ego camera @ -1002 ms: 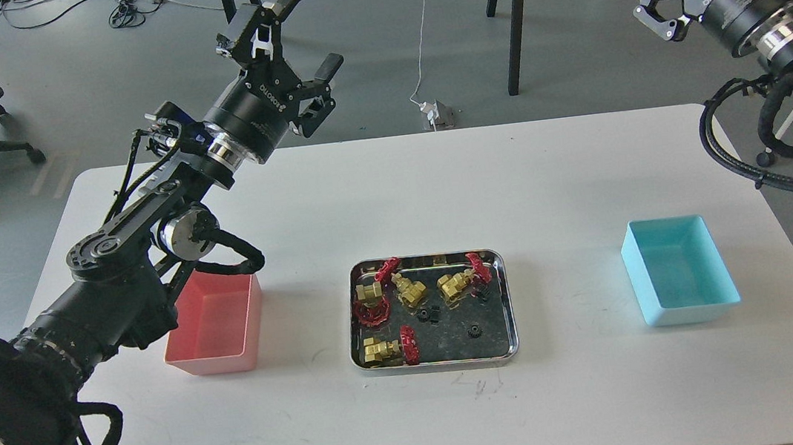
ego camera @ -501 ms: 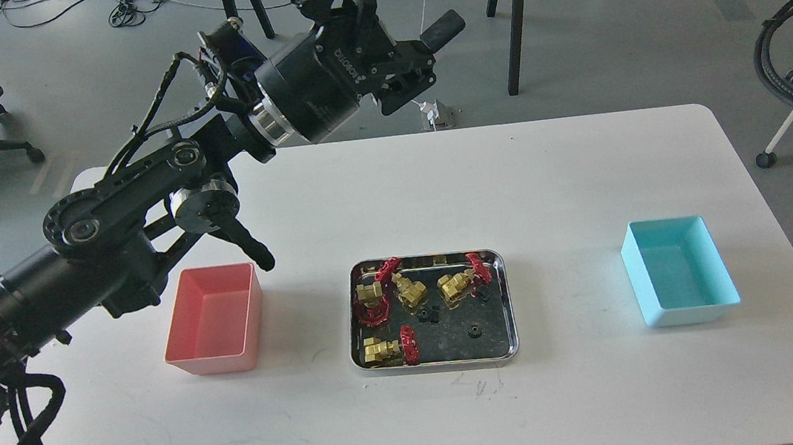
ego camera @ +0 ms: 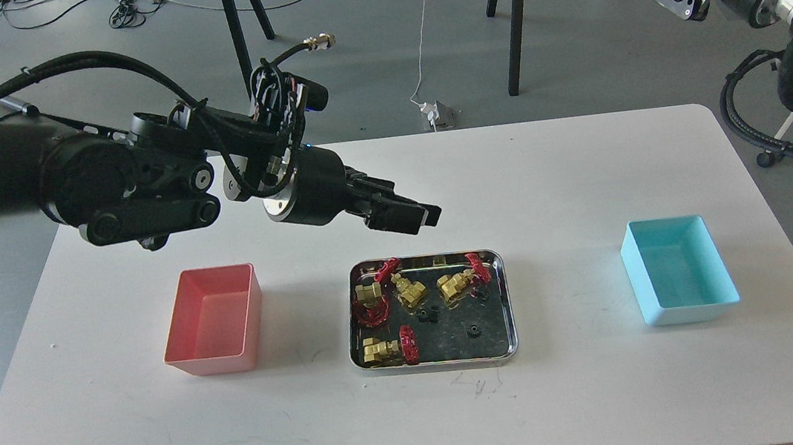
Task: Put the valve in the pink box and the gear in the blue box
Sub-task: 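Lower the left gripper onto a brass valve with red handle and grasp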
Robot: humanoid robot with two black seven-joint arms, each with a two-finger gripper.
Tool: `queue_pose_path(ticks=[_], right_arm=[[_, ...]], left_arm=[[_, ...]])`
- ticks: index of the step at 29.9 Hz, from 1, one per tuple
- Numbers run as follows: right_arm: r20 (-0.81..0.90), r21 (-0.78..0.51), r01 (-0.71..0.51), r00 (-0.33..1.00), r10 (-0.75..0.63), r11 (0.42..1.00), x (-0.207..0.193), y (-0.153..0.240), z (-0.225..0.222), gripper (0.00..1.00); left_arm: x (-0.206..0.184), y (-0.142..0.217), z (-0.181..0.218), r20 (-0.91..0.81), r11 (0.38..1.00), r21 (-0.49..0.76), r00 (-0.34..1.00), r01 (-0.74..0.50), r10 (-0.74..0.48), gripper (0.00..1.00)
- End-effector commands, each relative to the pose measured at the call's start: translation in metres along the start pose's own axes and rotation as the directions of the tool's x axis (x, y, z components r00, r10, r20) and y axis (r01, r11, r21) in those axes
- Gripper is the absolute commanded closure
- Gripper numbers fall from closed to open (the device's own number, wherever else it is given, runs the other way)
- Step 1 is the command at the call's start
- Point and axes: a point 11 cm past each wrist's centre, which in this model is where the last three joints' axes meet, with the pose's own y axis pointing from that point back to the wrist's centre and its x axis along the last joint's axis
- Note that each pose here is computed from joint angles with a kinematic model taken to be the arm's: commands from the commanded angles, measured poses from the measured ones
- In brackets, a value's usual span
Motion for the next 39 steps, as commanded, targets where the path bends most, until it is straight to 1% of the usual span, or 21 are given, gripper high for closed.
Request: queue_pose_path(ticks=[1,3,6,12,20,27,39], right_arm=[[0.003,-0.064,-0.033,0.999,0.034,0.997,-0.015,-0.014,0.006,0.00],[0.013,-0.093,-0.019,1.000,0.020,0.996,-0.026,-0.020,0.012,0.00],[0.022,-0.103,0.006,1.000,-0.004,0.995,-0.039,-0.026,0.014,0.00],[0.031,-0.107,0.009,1.000,-0.006,0.994,-0.042,-0.029,0.019,0.00],[0.032,-0.124,-0.004,0.999,0.008,0.992,-0.037,-0.026,0.028,0.00],[0.032,-0.128,-0.005,0.999,0.009,0.992,-0.036,-0.026,0.029,0.00],[0.035,-0.137,-0.015,0.999,0.020,0.991,-0.032,-0.023,0.035,0.00]], left_arm=[[-0.024,-0.013,-0.012,0.208,0.996,0.063,0.975,0.068,-0.080,0.07],[-0.034,-0.022,-0.015,0.252,0.993,0.073,0.961,0.097,-0.113,0.07],[-0.055,-0.033,-0.020,0.233,0.992,0.066,0.965,0.112,-0.124,0.07],[-0.078,-0.040,-0.037,0.256,0.988,0.082,0.956,0.128,-0.145,0.08],[-0.113,-0.051,-0.054,0.225,0.984,0.101,0.960,0.148,-0.167,0.09],[-0.129,-0.056,-0.064,0.232,0.983,0.113,0.958,0.148,-0.171,0.18],[-0.131,-0.057,-0.067,0.234,0.984,0.119,0.959,0.133,-0.158,0.34]])
